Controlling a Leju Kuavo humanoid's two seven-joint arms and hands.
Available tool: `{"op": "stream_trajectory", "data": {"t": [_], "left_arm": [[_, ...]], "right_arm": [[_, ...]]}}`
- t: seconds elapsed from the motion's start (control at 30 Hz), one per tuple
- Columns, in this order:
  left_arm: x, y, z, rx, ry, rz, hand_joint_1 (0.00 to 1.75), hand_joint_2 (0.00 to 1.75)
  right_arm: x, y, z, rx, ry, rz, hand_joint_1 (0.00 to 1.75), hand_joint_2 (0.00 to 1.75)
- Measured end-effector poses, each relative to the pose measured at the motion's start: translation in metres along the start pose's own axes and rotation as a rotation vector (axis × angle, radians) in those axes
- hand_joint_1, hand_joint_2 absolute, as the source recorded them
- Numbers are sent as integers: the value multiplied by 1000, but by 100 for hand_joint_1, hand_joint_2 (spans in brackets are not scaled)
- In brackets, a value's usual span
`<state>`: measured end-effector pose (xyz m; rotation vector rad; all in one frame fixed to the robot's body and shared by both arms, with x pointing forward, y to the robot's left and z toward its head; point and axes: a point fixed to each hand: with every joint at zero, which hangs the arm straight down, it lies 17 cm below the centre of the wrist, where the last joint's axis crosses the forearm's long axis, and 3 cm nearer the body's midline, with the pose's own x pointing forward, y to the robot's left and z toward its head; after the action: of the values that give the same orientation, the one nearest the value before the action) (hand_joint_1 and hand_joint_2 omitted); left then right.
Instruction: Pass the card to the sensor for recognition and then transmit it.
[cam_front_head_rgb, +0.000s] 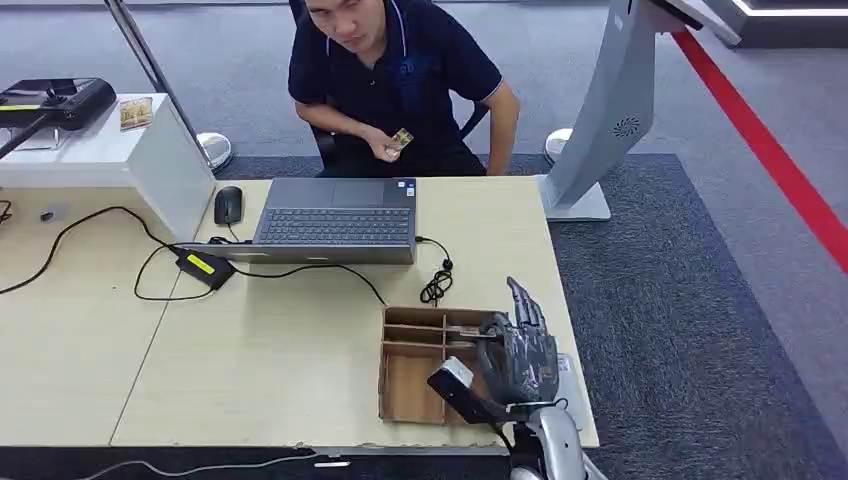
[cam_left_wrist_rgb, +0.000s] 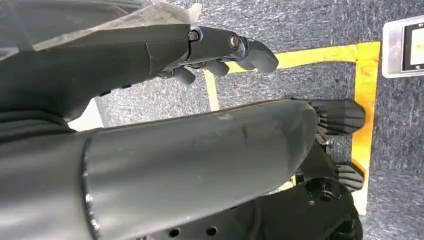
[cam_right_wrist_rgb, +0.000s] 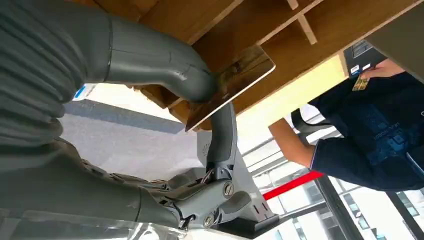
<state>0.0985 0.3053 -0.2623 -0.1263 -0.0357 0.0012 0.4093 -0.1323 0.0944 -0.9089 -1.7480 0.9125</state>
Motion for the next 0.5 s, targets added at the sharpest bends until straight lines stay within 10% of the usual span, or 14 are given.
{"op": "stream_trajectory", "data": {"t": [0.5], "left_arm": [[0, 0, 0, 1, -1, 2, 0, 0]], "right_arm": [[2, 2, 2, 8, -5, -27, 175, 175]]}}
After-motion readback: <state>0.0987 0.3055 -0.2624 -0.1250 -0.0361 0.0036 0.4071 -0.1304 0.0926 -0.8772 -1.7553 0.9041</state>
